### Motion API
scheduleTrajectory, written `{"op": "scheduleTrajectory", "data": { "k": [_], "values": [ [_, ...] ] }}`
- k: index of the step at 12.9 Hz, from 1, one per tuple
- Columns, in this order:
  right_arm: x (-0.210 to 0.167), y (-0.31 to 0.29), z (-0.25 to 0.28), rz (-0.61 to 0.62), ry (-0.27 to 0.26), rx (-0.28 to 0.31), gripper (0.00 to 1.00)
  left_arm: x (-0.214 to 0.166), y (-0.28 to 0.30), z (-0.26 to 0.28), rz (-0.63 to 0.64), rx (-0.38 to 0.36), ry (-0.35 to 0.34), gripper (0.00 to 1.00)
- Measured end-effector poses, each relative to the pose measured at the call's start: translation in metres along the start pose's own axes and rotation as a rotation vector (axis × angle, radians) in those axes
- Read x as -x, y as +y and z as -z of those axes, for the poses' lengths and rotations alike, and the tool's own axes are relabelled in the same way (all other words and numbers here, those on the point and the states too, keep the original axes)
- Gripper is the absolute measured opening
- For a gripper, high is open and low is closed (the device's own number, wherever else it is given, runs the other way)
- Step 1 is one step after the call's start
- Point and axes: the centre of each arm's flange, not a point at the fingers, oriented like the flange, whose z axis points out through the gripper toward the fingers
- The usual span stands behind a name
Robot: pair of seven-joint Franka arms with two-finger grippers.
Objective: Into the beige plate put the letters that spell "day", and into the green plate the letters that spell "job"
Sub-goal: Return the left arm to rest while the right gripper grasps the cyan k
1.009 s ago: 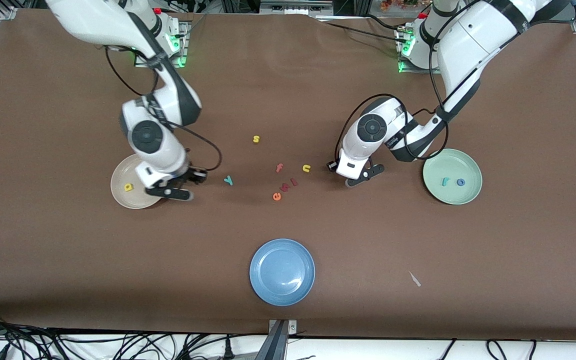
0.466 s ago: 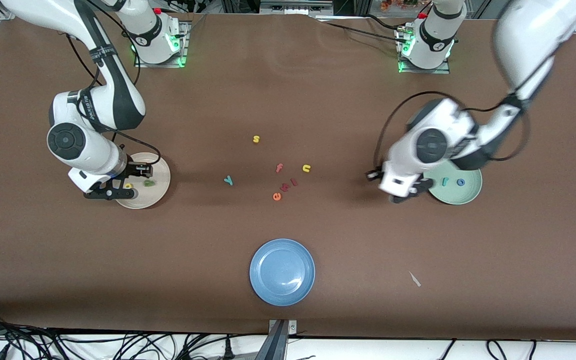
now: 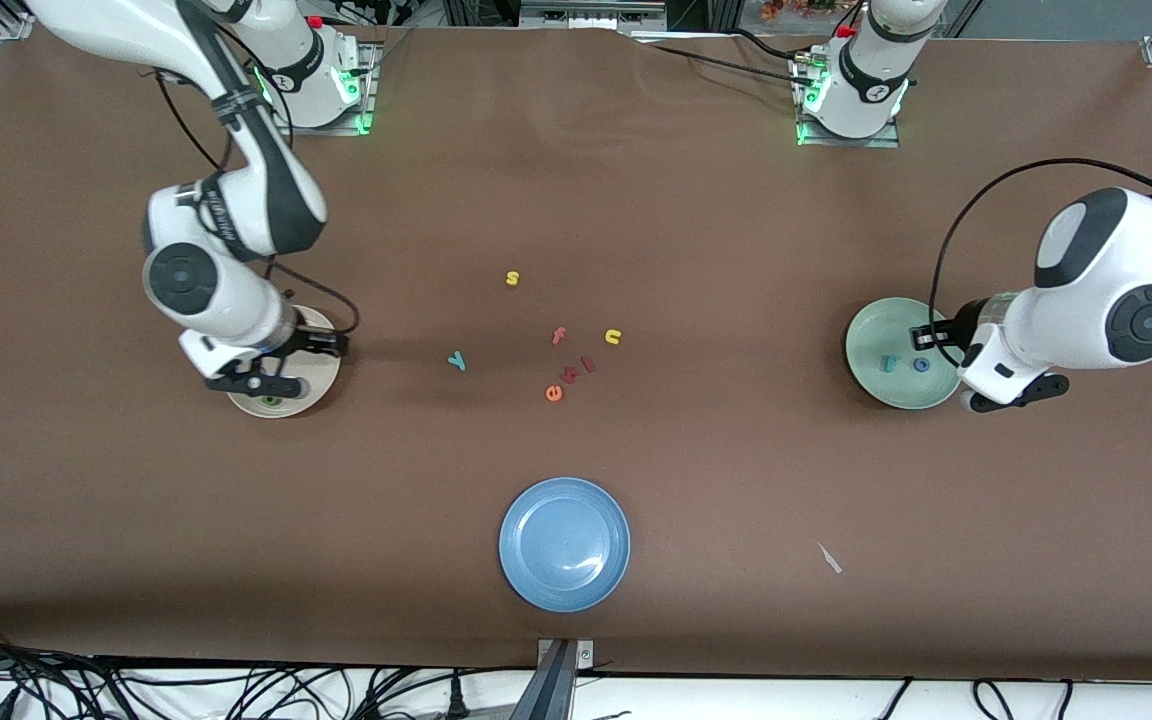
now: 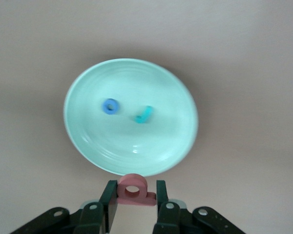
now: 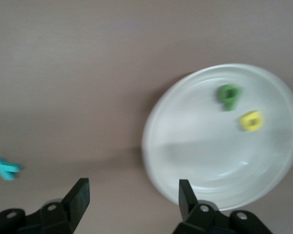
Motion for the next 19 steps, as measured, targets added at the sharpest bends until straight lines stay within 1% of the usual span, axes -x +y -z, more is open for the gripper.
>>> {"op": "scheduleTrajectory", "data": {
  "k": [1, 2, 5, 6, 8, 9, 11, 12, 15, 17, 19],
  "values": [
    [0.011, -0.029, -0.006, -0.028, 0.012, -0.012, 0.82, -0.007, -0.007, -0.023, -0.012, -0.021, -0.023, 0.34],
    [0.021, -0.053, -0.014, -0.054, 0.02, -0.022, 0.82, -0.014, -0.01, -0.046, -0.021, -0.026, -0.047, 0.34],
    [0.038, -0.1, -0.038, -0.133, 0.038, -0.056, 0.82, -0.03, -0.013, -0.108, -0.029, -0.004, -0.113, 0.34],
    [0.039, -0.112, -0.043, -0.15, 0.039, -0.064, 0.82, -0.032, -0.011, -0.12, -0.03, -0.01, -0.129, 0.41],
    [0.037, -0.129, -0.052, -0.169, 0.037, -0.071, 0.82, -0.033, -0.007, -0.124, -0.032, -0.021, -0.129, 0.62],
    [0.034, -0.133, -0.057, -0.174, 0.043, -0.07, 0.82, -0.035, -0.006, -0.116, -0.029, -0.021, -0.113, 0.73],
    [0.031, -0.135, -0.068, -0.179, 0.06, -0.066, 0.81, -0.038, 0.0, -0.074, -0.029, -0.015, -0.042, 0.96],
    [0.03, -0.135, -0.074, -0.179, 0.06, -0.068, 0.81, -0.035, 0.006, -0.041, -0.033, -0.021, -0.006, 1.0],
    [0.03, -0.135, -0.086, -0.193, 0.053, -0.065, 0.81, -0.022, 0.01, 0.065, -0.011, -0.048, 0.08, 1.0],
    [0.031, -0.136, -0.088, -0.206, 0.051, -0.063, 0.81, -0.019, 0.009, 0.111, 0.013, -0.046, 0.122, 1.0],
    [0.033, -0.138, -0.091, -0.209, 0.048, -0.061, 0.78, -0.015, 0.011, 0.15, 0.03, -0.036, 0.15, 1.0]
  ]
}}
